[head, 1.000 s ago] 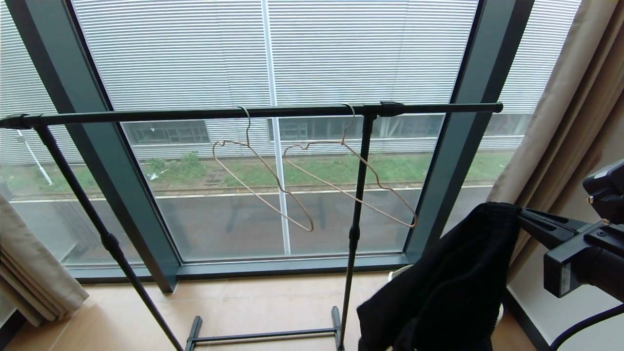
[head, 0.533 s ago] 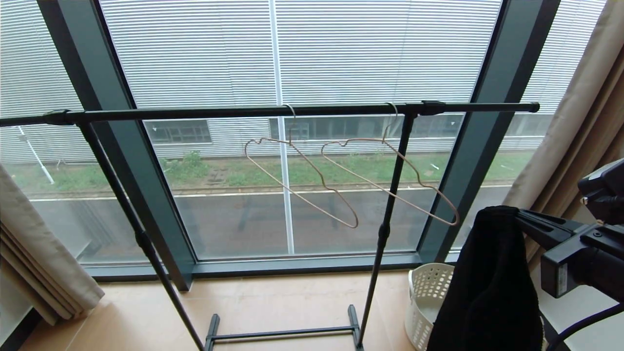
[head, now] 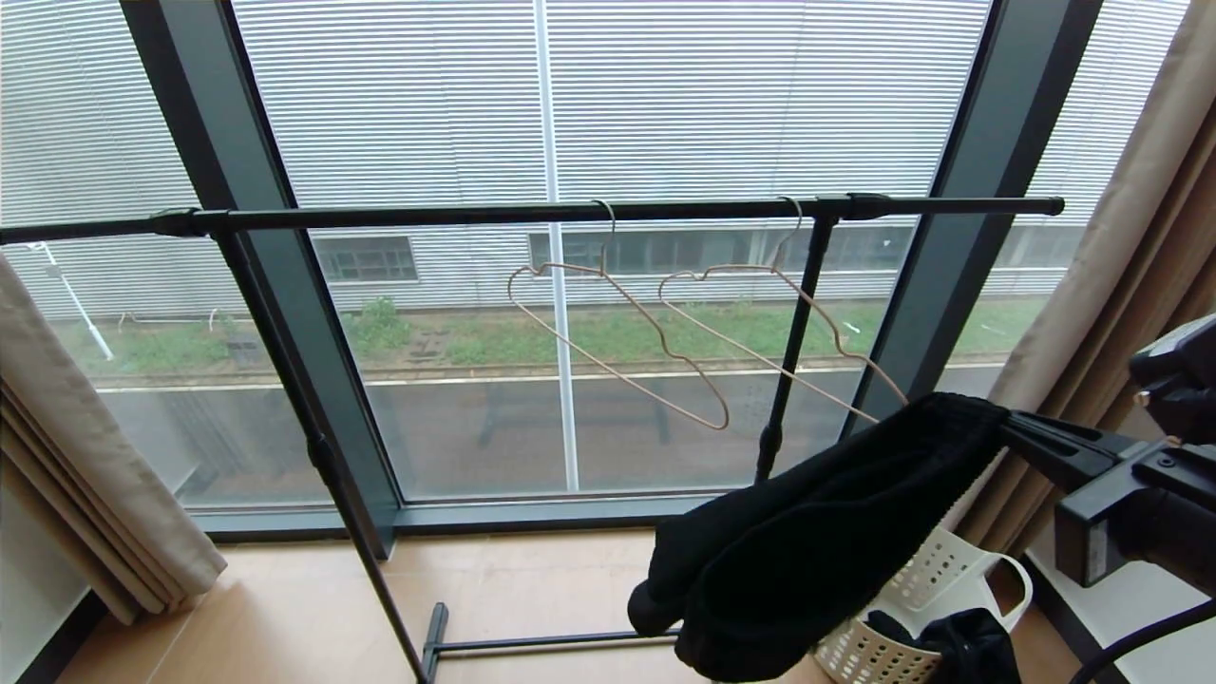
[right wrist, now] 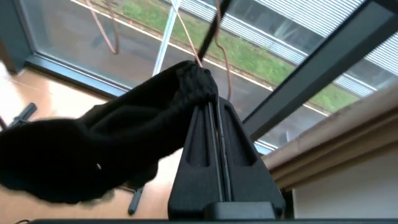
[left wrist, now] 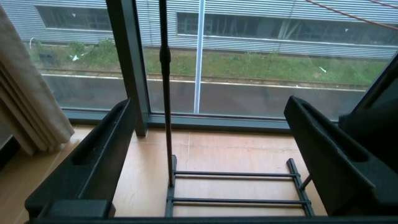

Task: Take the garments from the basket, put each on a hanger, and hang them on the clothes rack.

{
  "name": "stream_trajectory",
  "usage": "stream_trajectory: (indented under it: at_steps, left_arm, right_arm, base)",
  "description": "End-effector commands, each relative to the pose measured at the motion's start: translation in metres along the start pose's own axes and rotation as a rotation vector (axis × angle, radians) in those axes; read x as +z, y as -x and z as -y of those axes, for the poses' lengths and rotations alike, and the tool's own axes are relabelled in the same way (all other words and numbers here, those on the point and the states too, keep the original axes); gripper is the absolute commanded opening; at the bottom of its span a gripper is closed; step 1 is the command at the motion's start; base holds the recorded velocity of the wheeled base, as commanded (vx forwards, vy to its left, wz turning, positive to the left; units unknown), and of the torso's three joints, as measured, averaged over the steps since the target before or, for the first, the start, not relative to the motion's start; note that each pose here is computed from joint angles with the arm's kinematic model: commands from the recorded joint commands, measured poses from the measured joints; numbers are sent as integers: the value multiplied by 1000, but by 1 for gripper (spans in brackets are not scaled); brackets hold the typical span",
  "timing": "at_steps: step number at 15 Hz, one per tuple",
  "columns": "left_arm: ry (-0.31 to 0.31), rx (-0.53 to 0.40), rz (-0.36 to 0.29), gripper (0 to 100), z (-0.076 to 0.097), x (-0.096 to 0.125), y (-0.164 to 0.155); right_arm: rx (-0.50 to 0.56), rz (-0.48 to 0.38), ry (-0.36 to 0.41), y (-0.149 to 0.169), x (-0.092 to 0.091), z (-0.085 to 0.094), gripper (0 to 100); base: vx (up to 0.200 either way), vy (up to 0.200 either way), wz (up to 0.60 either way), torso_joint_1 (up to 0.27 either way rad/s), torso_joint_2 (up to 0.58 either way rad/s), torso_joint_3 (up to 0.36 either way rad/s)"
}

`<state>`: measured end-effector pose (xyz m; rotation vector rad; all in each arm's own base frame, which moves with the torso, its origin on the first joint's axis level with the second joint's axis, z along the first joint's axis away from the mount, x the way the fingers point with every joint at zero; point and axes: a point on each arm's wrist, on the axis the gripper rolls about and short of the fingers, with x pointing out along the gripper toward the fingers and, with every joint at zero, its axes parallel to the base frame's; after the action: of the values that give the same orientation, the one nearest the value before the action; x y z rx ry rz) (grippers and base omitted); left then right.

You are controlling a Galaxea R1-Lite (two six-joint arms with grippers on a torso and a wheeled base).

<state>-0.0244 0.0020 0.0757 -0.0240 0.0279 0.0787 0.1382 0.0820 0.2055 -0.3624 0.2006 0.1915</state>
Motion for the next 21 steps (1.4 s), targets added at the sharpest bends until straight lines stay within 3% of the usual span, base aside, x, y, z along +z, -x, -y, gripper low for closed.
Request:
stream_trajectory:
  at_steps: [1,19,21]
  left_arm:
    - [0,0,-3,100,0,0,0]
    - [0,-2,-3,100,0,0,0]
    - [0,-2,-3,100,0,0,0]
  right_arm:
    - [0,-3,2,0,0,0,0]
    - [1,-4,3,-1,0,0,0]
    - [1,-7,4,-1,-1,-1,0]
  base:
    - [0,0,0,0,0,0]
    - [0,0,0,0,0,0]
    - [-200,0,0,-7,-5,0]
